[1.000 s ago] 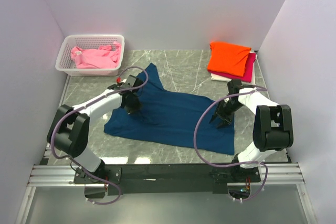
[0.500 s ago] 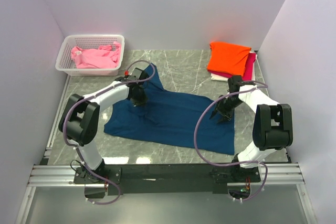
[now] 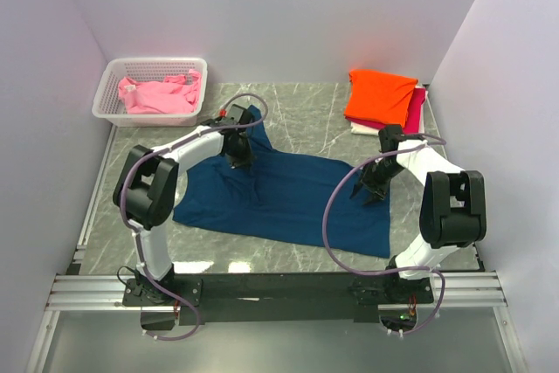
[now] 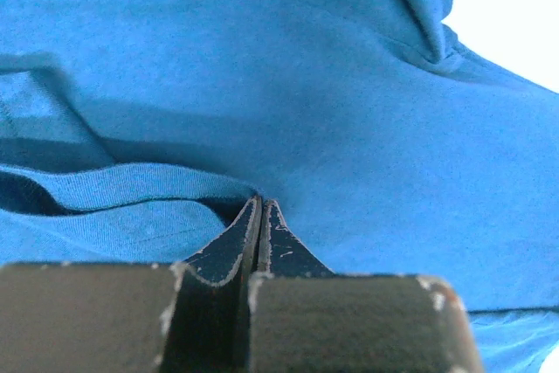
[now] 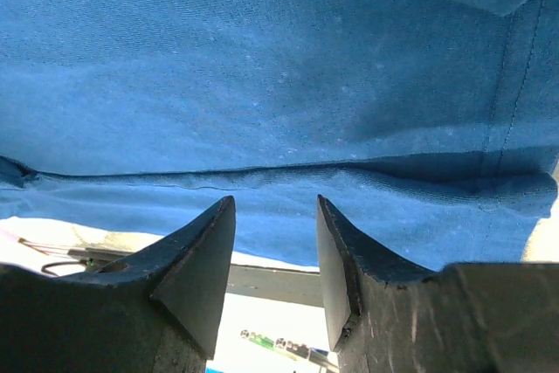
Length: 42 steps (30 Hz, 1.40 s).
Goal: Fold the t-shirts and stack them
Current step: Fold the tshirt
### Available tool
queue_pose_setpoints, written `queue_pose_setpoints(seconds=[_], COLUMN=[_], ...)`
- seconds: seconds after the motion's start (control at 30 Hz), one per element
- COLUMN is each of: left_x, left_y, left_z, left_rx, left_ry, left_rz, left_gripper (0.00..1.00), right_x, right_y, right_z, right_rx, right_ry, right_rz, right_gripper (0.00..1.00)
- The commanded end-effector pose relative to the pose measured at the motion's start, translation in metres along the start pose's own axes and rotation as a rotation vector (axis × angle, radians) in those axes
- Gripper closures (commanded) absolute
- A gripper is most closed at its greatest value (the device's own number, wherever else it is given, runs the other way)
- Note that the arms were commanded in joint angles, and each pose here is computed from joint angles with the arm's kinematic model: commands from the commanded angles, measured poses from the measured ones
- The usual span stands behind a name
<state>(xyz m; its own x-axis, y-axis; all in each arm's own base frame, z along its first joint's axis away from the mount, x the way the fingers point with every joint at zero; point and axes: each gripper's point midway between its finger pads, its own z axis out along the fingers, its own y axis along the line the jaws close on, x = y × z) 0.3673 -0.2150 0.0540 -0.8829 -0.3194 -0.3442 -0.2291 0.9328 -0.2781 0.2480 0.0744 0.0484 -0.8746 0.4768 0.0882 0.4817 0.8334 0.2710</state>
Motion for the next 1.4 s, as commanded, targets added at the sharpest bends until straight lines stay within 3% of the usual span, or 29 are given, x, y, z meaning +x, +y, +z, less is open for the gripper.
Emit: queue_pose_setpoints(seconds=[0.0, 1.13, 1.23, 1.33, 1.37], left_x=[-0.013, 0.002, -0.001, -0.01, -0.013], left_y=[-0.021, -0.063, -0.066, -0.071, -0.072], left_z=[-0.002, 0.006, 0.004, -0.001, -0.001], left_rx=[0.072, 0.229, 0.239, 0.242, 0.238], left_ry=[-0.012, 0.08, 0.073, 0.047, 0.04], left_rz=[0.043, 0.153, 0.152, 0.153, 0.152], left_gripper=[0.99, 0.99, 0.93, 0.68, 0.52], right_x=[-0.009, -0.011, -0.012, -0.017, -0.019], right_y=[0.006, 0.006, 0.007, 0.011, 0.015], right_z=[-0.006, -0.007, -0.009, -0.016, -0.022], right_rx=[0.005, 0.011, 0.008, -0.009, -0.026], right_ry=[-0.022, -0.029, -0.036, -0.078, -0.106], right_rz=[-0.004, -0.008, -0.01, -0.016, -0.025], right_gripper=[0.51, 0.51, 0.51, 0.51, 0.51])
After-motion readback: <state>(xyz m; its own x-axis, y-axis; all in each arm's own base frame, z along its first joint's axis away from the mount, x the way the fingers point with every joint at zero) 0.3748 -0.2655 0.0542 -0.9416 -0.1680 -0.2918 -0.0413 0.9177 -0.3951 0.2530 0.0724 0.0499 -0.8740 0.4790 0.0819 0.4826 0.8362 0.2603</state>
